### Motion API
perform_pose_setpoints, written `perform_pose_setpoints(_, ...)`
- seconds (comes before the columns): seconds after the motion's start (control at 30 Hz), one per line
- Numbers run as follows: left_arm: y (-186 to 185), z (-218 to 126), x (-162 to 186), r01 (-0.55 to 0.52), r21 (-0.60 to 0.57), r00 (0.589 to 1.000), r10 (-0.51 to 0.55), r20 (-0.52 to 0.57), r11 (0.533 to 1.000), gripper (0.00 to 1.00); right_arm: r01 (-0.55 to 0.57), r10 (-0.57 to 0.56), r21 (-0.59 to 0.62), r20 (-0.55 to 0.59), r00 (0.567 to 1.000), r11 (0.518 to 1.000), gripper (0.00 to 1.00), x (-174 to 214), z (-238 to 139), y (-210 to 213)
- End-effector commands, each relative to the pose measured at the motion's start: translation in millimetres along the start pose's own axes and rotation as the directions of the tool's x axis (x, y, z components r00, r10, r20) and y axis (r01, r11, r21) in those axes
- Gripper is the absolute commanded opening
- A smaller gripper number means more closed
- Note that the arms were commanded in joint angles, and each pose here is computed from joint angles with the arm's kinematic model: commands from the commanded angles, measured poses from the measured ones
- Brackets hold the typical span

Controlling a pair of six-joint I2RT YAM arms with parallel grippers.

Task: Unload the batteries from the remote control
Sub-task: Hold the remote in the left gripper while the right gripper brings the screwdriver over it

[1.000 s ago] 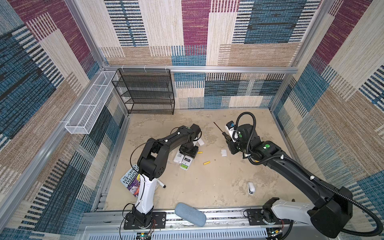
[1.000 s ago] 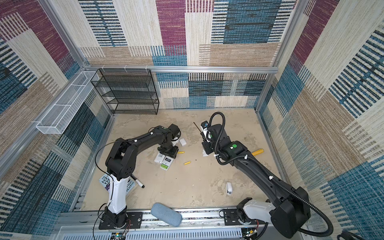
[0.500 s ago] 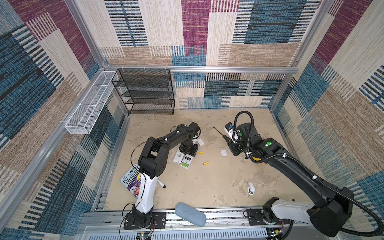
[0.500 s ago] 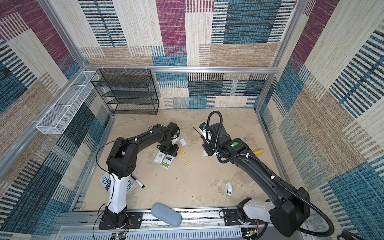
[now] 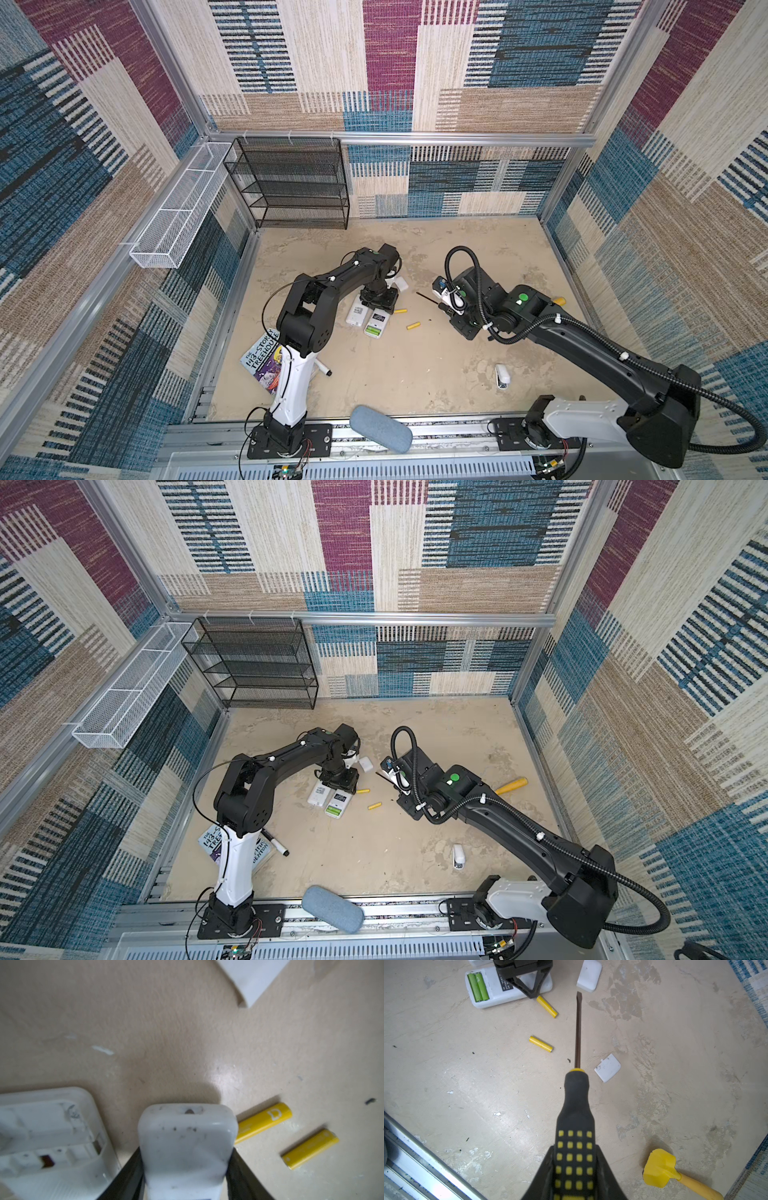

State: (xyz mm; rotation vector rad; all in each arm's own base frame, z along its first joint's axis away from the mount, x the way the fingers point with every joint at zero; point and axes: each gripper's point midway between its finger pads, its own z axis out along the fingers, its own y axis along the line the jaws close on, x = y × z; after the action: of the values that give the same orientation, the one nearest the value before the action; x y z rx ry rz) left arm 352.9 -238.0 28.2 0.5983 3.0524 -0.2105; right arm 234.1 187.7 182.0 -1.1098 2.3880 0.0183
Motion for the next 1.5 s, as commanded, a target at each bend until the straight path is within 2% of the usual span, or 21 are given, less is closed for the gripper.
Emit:
perform_pose_setpoints(0.0, -3, -2, 1, 0.007, 0.016, 1.0, -0.007, -0.014, 1.0, 0.47, 0.05, -0.05, 0.003, -0.014, 0.999, 0.999, 0.0, 5, -2, 5)
perform_pose_setpoints(0.33, 3, -4, 10, 0.036, -0.027, 0.998, -0.038, -0.052, 0.999, 0.47, 0.217, -0.219, -0.069, -0.018, 0.976, 0.974, 0.0, -6, 17, 50)
perform_pose_setpoints(0.53, 8, -4, 20, 0.059, -0.066, 0.994, -0.064, -0.087, 0.996, 0.5, 0.32, -0.32, -0.061, 0.006, 0.947, 0.946, 0.0, -24, 29, 70)
perform_pose_setpoints(0.9, 6, 0, 24, 0.072, -0.075, 0.992, -0.079, -0.099, 0.995, 0.61, 0.376, -0.374, -0.043, 0.039, 0.927, 0.926, 0.0, -38, 36, 78)
perform_pose_setpoints(1.1, 8, -1, 23, 0.08, -0.086, 0.991, -0.089, -0.099, 0.993, 0.71, 0.394, -0.393, -0.05, 0.035, 0.919, 0.918, 0.0, -36, 39, 81)
perform_pose_setpoints(1.3, 8, -1, 19, 0.078, -0.093, 0.991, -0.088, -0.103, 0.993, 0.71, 0.415, -0.413, -0.059, 0.034, 0.91, 0.908, 0.0, -38, 42, 85)
perform_pose_setpoints(1.47, 10, 2, 17, 0.075, -0.109, 0.989, -0.089, -0.122, 0.991, 0.66, 0.433, -0.433, -0.065, 0.011, 0.901, 0.899, 0.0, -38, 46, 90)
